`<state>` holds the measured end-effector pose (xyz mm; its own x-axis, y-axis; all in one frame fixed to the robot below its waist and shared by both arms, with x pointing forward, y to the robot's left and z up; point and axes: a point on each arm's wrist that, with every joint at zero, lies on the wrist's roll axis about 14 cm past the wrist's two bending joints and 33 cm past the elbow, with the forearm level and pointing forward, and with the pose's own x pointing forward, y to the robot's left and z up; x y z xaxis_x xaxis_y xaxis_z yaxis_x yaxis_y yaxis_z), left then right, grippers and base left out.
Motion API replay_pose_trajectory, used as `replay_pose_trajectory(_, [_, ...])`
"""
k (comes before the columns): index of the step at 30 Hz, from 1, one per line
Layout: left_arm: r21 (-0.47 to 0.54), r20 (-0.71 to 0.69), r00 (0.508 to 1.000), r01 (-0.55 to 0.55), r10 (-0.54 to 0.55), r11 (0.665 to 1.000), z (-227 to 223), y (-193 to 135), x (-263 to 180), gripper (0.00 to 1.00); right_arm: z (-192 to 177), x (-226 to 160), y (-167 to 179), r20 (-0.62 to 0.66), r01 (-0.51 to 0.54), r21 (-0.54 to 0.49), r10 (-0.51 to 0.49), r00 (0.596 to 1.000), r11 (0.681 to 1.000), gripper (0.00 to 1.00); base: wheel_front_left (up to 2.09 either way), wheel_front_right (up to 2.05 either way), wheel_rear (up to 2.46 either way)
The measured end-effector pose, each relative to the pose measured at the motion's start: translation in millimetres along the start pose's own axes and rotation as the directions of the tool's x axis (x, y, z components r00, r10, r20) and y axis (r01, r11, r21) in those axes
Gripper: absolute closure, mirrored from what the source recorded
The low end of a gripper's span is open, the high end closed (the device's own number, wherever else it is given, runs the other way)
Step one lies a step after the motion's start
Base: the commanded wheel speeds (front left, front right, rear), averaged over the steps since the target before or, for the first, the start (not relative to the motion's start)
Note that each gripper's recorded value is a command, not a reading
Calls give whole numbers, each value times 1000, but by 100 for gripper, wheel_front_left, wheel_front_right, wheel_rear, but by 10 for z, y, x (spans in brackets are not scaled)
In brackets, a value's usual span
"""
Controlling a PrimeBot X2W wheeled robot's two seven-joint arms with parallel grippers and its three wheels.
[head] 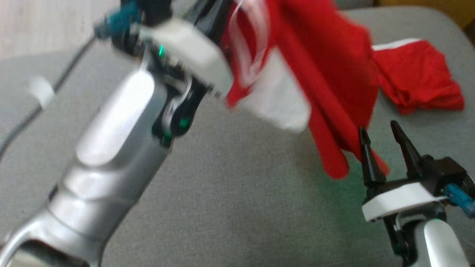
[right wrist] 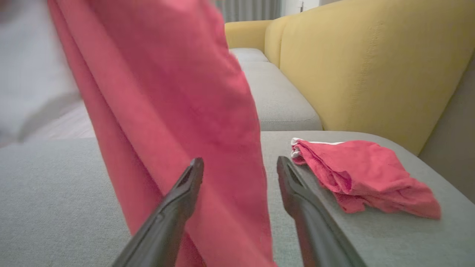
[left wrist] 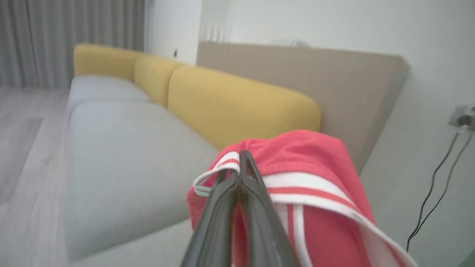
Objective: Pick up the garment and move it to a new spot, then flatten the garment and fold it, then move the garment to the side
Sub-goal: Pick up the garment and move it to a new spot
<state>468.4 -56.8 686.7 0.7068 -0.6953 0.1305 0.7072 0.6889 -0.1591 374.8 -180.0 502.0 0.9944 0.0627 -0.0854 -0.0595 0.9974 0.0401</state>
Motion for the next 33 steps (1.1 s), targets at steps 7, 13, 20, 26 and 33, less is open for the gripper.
replay_pose_trajectory(7, [-62,-276,915,-324,296,944,-1477,1125,-393,100,-96,323,50,-12,-25,4,25,1000,1000,0,0,0,0])
replay_pose_trajectory(13, [-45,-373,817,-490,440,871,-2117,1754,-782,91,-278,451,-21,-54,-10,-7,10,999,1000,0,0,0,0])
replay_pose_trajectory(20, [-32,-378,818,-480,434,877,-2244,1815,-939,0,-343,490,24,-71,-25,-14,24,997,1000,0,0,0,0])
replay_pose_trajectory(26, [36,-316,856,-420,410,907,-2041,1697,-976,0,-194,491,133,-31,-56,-35,55,998,998,0,0,0,0])
replay_pose_trajectory(33, [29,-261,868,-430,422,902,-1807,1437,-1228,0,-6,315,243,10,-80,-44,80,997,996,0,0,0,0])
